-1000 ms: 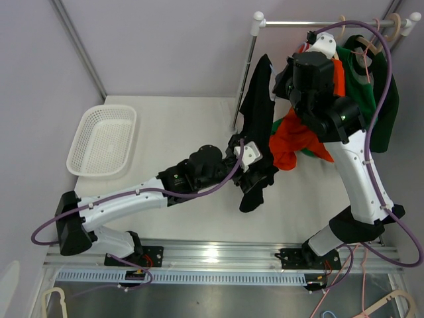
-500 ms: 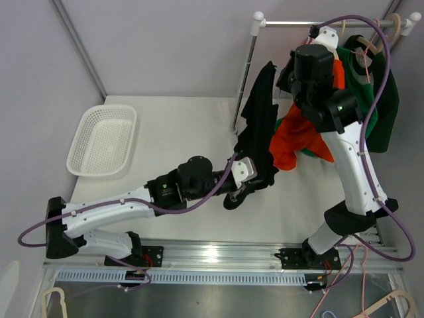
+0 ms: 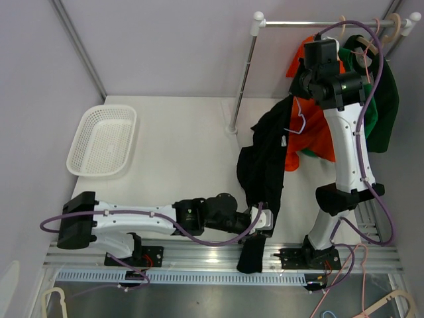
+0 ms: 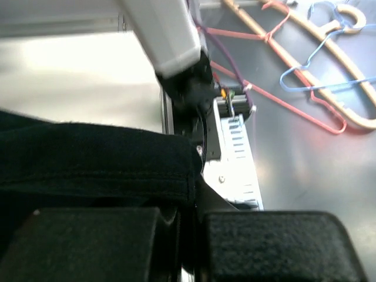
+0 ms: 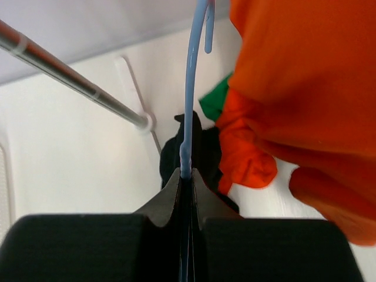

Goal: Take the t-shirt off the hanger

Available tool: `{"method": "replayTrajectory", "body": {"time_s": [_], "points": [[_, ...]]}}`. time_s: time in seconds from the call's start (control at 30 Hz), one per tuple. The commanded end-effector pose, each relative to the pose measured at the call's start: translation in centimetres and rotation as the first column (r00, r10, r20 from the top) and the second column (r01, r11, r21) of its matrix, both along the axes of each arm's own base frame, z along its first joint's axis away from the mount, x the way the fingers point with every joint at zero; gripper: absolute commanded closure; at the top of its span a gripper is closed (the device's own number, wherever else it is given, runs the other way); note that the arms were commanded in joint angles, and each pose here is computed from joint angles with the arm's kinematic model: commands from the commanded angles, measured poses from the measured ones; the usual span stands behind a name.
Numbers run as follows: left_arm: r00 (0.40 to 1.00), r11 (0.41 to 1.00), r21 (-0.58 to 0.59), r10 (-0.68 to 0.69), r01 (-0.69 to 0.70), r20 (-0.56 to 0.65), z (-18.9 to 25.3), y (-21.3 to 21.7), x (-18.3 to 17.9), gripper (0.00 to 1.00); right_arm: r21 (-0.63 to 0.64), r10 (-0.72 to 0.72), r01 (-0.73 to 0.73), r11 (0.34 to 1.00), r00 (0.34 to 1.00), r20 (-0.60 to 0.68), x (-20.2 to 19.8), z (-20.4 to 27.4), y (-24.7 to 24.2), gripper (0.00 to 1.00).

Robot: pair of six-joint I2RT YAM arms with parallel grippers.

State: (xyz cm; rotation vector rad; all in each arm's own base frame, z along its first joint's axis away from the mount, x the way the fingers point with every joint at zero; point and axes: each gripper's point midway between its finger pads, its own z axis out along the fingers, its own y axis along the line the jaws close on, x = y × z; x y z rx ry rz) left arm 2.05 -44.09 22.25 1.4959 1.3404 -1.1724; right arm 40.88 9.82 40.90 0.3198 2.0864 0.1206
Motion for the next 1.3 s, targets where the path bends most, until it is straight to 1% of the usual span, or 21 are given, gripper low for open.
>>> {"method": "replayTrajectory", "body": {"time_s": [0.0, 0.2, 0.33, 0.5, 0.53, 0.57, 0.63, 0.7, 0.73, 0.77, 0.8, 0.87, 0.9, 0.93, 0.97, 1.0, 1.07, 1.1, 1.2, 1.23, 1.27], "points": [[0.999, 0.996, -0.089, -0.030, 0.027, -0.031, 1.9, -0.2, -1.3, 0.99, 0.001, 0.062, -0.062, 0.998, 0.998, 0.002, -2.2, 1.3, -0.2, 1.00], [0.943, 0.941, -0.127, 0.293, -0.314, -0.160, 6.1, 1.4, 7.6, 0.99, -0.044, 0.106, -0.104, 0.994, 0.992, 0.066, -7.9, 2.8, 0.2, 1.00], [0.806, 0.838, -0.069, 0.495, -0.542, -0.323, 9.6, 5.2, 15.7, 0.99, 0.019, 0.237, -0.241, 0.970, 0.963, 0.127, -12.7, 5.1, 1.8, 1.00], [0.700, 0.723, -0.022, 0.660, -0.691, -0.273, 14.0, 9.4, 20.5, 0.99, 0.026, 0.249, -0.255, 0.966, 0.957, 0.148, -14.6, 5.4, 1.8, 1.00], [0.679, 0.682, -0.098, 0.681, -0.725, -0.274, 18.5, 10.7, 21.6, 0.99, 0.036, 0.235, -0.245, 0.969, 0.955, 0.181, -14.3, 5.9, 1.8, 1.00], [0.654, 0.662, -0.064, 0.712, -0.746, -0.258, 18.4, 11.8, 22.1, 0.99, 0.041, 0.221, -0.234, 0.971, 0.953, 0.206, -14.7, 6.2, 1.3, 1.00], [0.606, 0.586, -0.157, 0.753, -0.795, -0.257, 23.9, 15.0, 24.0, 0.99, 0.044, 0.201, -0.215, 0.976, 0.955, 0.216, -14.2, 5.7, 1.3, 1.00], [0.574, 0.552, -0.159, 0.777, -0.819, -0.260, 26.4, 17.4, 25.2, 0.99, 0.058, 0.190, -0.210, 0.976, 0.952, 0.241, -14.1, 6.1, 1.3, 1.00], [0.523, 0.475, -0.225, 0.809, -0.851, -0.269, 30.6, 21.0, 26.7, 0.99, 0.064, 0.197, -0.219, 0.974, 0.948, 0.251, -13.8, 6.2, 1.6, 1.00], [0.532, 0.474, -0.253, 0.801, -0.844, -0.274, 33.5, 21.6, 28.0, 0.99, 0.064, 0.200, -0.223, 0.973, 0.946, 0.255, -13.6, 6.2, 1.8, 1.00], [0.404, 0.379, -0.140, 0.863, -0.915, -0.303, 31.7, 25.4, 30.8, 0.99, 0.062, 0.204, -0.226, 0.972, 0.946, 0.251, -13.3, 6.1, 2.0, 1.00], [0.317, 0.269, -0.184, 0.886, -0.946, -0.337, 34.1, 29.6, 33.6, 0.99, 0.064, 0.202, -0.226, 0.972, 0.943, 0.265, -13.0, 6.6, 2.2, 1.00], [0.248, 0.137, -0.297, 0.891, -0.945, -0.379, 37.4, 34.5, 33.9, 0.99, 0.064, 0.205, -0.229, 0.971, 0.942, 0.267, -12.8, 6.7, 2.4, 1.00], [0.191, 0.060, -0.315, 0.894, -0.947, -0.404, 37.7, 37.2, 34.4, 0.99, 0.069, 0.207, -0.235, 0.969, 0.936, 0.285, -12.6, 7.2, 2.6, 1.00], [0.079, -0.032, -0.235, 0.891, -0.972, -0.447, 34.4, 40.2, 36.6, 0.99, 0.070, 0.211, -0.241, 0.968, 0.933, 0.292, -12.5, 7.3, 2.7, 1.00], [0.005, -0.148, -0.279, 0.876, -0.949, -0.482, 35.9, 44.0, 35.3, 0.99, 0.068, 0.215, -0.246, 0.967, 0.929, 0.301, -12.4, 7.5, 2.8, 1.00], [-0.060, -0.239, -0.323, 0.876, -0.916, -0.478, 35.8, 46.9, 35.8, 0.99, 0.069, 0.225, -0.261, 0.963, 0.918, 0.326, -12.0, 8.2, 3.3, 1.00], [-0.159, -0.343, -0.358, 0.877, -0.869, -0.454, 36.3, 49.2, 34.8, 0.99, 0.061, 0.227, -0.260, 0.964, 0.916, 0.330, -11.8, 8.4, 3.3, 1.00], [-0.201, -0.392, -0.489, 0.896, -0.779, -0.397, 40.7, 50.6, 32.3, 0.99, 0.054, 0.235, -0.269, 0.962, 0.909, 0.343, -11.1, 9.3, 3.8, 1.00], [-0.272, -0.451, -0.450, 0.871, -0.771, -0.408, 39.9, 52.1, 33.1, 0.99, 0.047, 0.242, -0.273, 0.961, 0.911, 0.334, -10.5, 9.0, 4.2, 1.00], [-0.281, -0.458, -0.459, 0.871, -0.762, -0.403, 40.4, 52.4, 33.2, 0.99, 0.045, 0.247, -0.278, 0.960, 0.909, 0.336, -10.3, 9.2, 4.5, 1.00]]}}
